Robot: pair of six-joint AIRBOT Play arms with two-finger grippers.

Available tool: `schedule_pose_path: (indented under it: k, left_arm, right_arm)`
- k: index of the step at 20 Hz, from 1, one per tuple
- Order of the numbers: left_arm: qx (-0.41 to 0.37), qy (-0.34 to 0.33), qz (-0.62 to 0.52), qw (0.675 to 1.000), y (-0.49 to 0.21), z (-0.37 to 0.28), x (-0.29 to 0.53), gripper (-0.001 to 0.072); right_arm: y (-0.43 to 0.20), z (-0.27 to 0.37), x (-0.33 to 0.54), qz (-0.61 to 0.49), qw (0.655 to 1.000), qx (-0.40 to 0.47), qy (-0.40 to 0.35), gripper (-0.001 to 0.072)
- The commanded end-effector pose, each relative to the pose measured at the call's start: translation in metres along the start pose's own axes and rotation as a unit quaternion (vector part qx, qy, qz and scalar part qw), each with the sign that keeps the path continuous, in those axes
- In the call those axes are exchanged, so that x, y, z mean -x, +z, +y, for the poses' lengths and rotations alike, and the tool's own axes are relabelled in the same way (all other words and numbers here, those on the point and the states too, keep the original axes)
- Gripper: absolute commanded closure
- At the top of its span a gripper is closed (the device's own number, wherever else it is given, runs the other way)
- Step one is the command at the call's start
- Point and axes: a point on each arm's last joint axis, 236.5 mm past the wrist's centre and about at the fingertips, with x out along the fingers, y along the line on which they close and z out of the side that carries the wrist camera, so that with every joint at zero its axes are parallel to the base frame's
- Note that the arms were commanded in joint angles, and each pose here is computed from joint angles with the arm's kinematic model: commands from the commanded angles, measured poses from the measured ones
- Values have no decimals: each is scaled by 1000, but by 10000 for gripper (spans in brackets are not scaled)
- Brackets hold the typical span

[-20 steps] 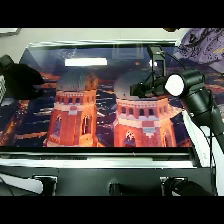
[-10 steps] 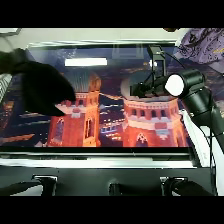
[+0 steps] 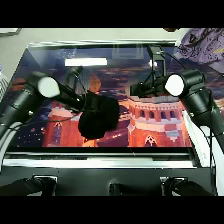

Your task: Fold the clothes and pants, and hang the long-sleeved shirts on hangers.

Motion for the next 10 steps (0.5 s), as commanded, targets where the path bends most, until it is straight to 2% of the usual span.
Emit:
schedule_pose_path:
  k: [1, 4, 8, 10]
  left_arm:
    - [12, 0, 35, 999, -21, 9, -33, -13]
    - [-10, 32, 5, 999, -1, 52, 4, -13]
    - [42, 52, -39, 997, 28, 114, 29, -13]
    - [74, 60, -54, 994, 37, 140, 36, -13]
  right_arm:
    - [2, 1, 0, -3, 1000, 0, 1, 679]
    - [3, 1, 0, -6, 1000, -6, 2, 679]
    - [0, 4, -1, 1, 999, -47, 8, 679]
    - [-19, 0, 0, 41, 999, -2, 0, 676]
